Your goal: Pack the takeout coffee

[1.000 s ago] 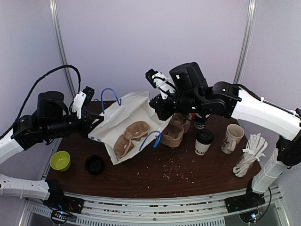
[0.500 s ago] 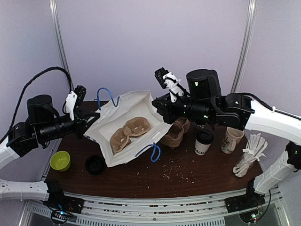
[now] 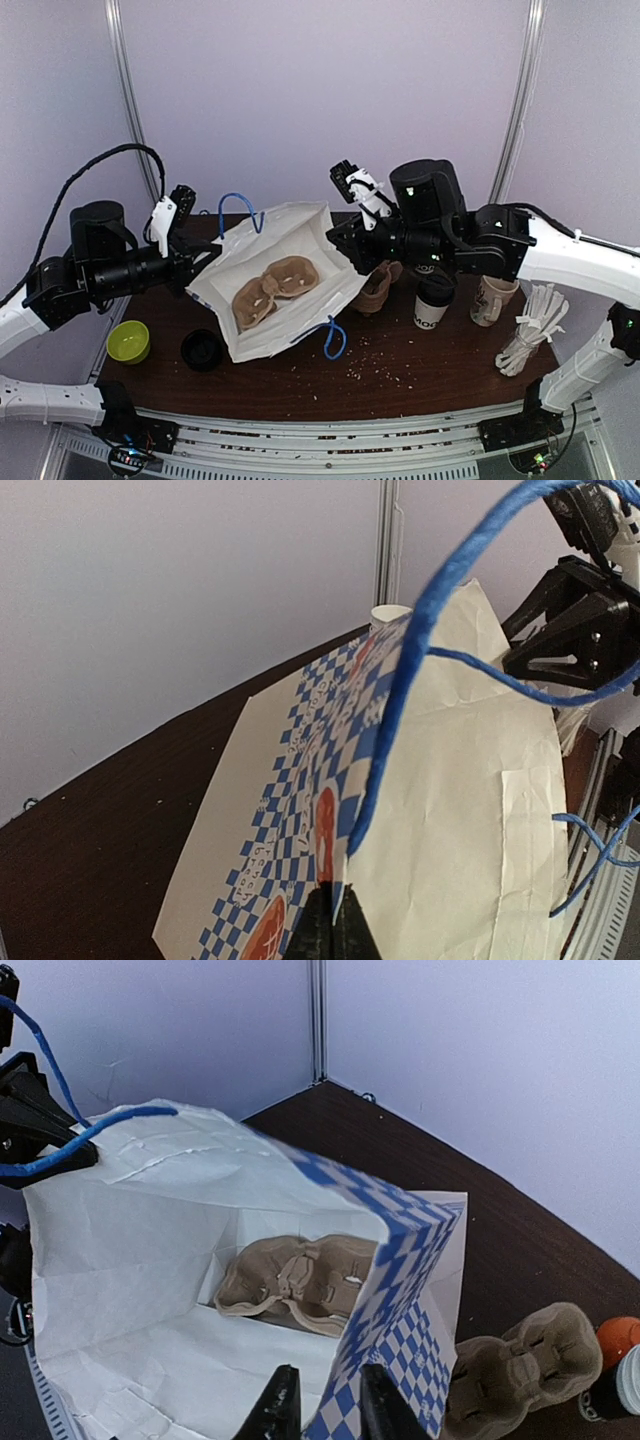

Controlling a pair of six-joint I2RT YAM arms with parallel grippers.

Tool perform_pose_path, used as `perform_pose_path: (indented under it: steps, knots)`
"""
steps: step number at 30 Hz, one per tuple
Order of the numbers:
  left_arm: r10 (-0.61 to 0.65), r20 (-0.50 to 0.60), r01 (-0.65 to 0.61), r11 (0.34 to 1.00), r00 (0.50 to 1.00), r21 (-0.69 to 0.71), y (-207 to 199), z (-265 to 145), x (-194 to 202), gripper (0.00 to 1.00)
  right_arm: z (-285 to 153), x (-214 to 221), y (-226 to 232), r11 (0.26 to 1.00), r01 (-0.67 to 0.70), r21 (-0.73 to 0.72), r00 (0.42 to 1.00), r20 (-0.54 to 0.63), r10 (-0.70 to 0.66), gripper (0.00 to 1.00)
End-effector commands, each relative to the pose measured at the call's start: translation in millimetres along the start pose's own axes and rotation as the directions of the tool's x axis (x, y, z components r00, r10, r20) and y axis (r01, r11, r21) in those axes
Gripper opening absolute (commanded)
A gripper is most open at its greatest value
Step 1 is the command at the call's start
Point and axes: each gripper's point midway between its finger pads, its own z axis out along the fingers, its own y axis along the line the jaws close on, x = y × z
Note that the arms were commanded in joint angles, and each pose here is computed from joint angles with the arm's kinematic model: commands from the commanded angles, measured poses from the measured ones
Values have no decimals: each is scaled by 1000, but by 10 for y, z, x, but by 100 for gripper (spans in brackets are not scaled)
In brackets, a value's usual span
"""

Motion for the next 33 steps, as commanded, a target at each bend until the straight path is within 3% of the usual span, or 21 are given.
perform_pose_path:
  steps: [1,4,9,15,19,28,33]
  knots:
    - [14,89,-13,1000,996,-12,26,-41,-179,0,-175,229,-30,999,-38,-3,997,-64,38,34]
    - [44,80,-42,999,996,-28,50,-28,-145,0,-361,205,-101,997,-71,11,996,-46,72,50]
    - [68,68,-66,997,995,-32,53,13,-139,0,-732,-53,-155,996,-92,1,996,5,92,60]
    - [77,51,-75,996,996,-48,72,68,-120,0,-918,-369,97,995,-52,-81,998,17,53,58]
    - [88,88,-75,987,992,-143,219,-44,-269,0,-842,-375,316,991,-31,-132,999,14,33,57]
    - [171,213,-95,940,962,-328,495,-401,-829,0,-717,-405,381,986,-71,-149,994,74,83,60]
    - [214,215,-127,925,953,-359,523,-326,-868,0,-711,-404,399,984,-83,-160,992,85,98,60]
